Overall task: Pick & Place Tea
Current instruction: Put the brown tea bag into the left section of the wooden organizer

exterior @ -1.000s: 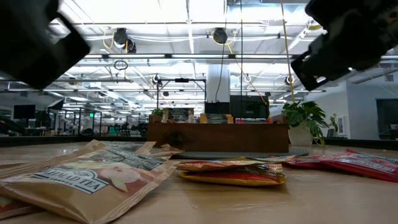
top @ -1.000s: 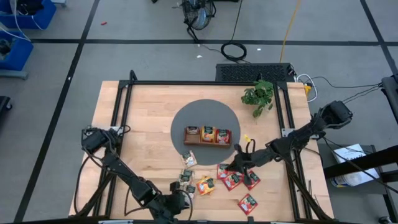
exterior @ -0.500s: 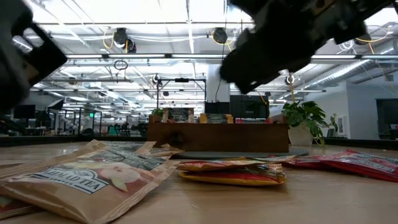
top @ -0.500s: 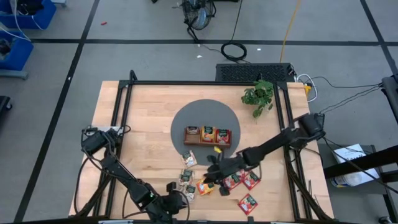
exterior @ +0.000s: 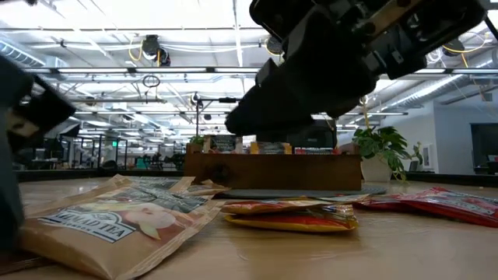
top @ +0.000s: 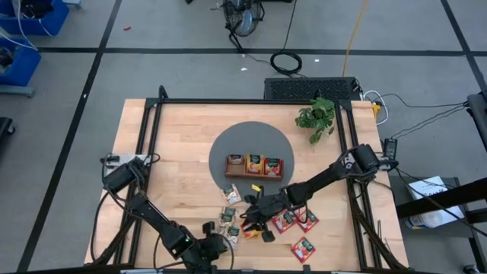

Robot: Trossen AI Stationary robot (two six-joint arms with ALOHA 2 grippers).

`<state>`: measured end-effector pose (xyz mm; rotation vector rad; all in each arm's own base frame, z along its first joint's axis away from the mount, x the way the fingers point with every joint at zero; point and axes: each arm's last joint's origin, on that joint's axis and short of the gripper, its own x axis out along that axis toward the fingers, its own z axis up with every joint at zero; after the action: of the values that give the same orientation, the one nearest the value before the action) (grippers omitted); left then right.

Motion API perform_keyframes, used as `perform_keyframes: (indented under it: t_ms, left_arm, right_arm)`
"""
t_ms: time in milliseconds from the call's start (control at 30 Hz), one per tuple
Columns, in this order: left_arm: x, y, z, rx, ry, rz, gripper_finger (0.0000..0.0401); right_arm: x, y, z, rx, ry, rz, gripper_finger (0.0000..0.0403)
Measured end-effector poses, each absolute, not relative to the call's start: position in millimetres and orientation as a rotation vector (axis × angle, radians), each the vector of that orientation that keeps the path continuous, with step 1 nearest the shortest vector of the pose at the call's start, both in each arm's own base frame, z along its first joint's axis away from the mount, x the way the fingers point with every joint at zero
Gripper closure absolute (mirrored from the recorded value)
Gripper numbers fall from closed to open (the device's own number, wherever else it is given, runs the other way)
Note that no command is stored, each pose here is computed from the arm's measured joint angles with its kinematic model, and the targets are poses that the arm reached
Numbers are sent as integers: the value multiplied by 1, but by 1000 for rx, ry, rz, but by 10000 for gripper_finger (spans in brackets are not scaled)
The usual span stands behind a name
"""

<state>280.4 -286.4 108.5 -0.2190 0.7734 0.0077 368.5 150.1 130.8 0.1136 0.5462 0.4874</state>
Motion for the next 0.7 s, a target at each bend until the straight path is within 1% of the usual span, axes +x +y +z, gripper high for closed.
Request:
perform_keyframes:
  t_ms: [133,267,400,700]
  left_arm:
    - [282,-285,107,-200,759,25,364]
    - [285,-282,107,-189,756,27,364]
    - [289,-277,106,-187,761,44,364]
    - [296,-269,106,-186,764,71,364]
  right_arm:
    - [368,152,131,132,551,464,286]
    - [364,149,124,146,575,416,264]
    - [360,146,119,177,602,392,260]
    - [358,140,114,189,630,374,263]
